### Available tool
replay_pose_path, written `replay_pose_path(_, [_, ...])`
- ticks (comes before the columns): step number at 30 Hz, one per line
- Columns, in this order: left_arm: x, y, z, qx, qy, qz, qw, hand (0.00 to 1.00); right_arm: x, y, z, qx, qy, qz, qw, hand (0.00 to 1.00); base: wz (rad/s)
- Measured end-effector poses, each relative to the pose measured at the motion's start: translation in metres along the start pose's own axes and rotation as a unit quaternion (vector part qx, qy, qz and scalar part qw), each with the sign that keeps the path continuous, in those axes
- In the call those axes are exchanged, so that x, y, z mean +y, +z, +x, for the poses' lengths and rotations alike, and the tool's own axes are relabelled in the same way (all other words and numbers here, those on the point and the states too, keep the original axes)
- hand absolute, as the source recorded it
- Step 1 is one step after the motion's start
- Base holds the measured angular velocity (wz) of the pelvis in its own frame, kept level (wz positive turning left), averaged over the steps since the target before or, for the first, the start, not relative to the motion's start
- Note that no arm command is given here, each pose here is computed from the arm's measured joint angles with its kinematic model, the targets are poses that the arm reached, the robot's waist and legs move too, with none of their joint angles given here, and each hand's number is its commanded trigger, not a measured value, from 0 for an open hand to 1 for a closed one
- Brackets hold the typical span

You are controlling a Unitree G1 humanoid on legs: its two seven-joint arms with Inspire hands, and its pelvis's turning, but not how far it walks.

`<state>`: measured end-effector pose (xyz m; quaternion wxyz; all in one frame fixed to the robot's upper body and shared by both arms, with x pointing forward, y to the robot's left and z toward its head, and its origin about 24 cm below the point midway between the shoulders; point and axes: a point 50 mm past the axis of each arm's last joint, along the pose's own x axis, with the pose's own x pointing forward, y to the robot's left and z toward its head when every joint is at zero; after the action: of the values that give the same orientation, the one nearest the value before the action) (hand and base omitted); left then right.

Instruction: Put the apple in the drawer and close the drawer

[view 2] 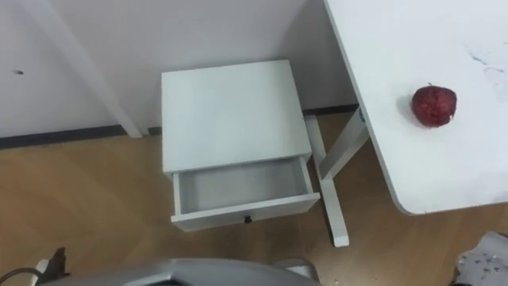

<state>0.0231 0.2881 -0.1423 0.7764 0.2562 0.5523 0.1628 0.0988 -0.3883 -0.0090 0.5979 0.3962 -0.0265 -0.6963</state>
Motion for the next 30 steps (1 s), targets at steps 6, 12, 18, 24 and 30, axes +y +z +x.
replay_pose_path(6, [-0.003, 0.002, 0.0, -0.004, -0.006, 0.006, 1.0, 0.0, 0.043, 0.009, -0.021, -0.115, 0.075, -0.091, 0.986, 0.0, -0.01])
replay_pose_path(12, [-0.009, 0.006, -0.001, -0.011, -0.016, 0.011, 1.0, 0.0, 0.067, 0.009, -0.043, -0.217, 0.151, -0.19, 0.946, 0.0, -0.01])
replay_pose_path(18, [-0.01, 0.005, -0.001, -0.01, -0.018, 0.012, 1.0, 0.0, 0.075, -0.008, -0.052, -0.214, 0.223, -0.255, 0.916, 0.0, 0.01])
replay_pose_path(24, [-0.01, 0.001, -0.002, -0.003, -0.018, 0.015, 1.0, 0.0, 0.077, -0.025, -0.057, -0.205, 0.285, -0.326, 0.878, 0.0, 0.0])
replay_pose_path(30, [-0.01, 0.003, -0.002, -0.005, -0.018, 0.013, 1.0, 0.0, 0.067, -0.043, -0.052, -0.178, 0.315, -0.4, 0.842, 0.0, 0.0])
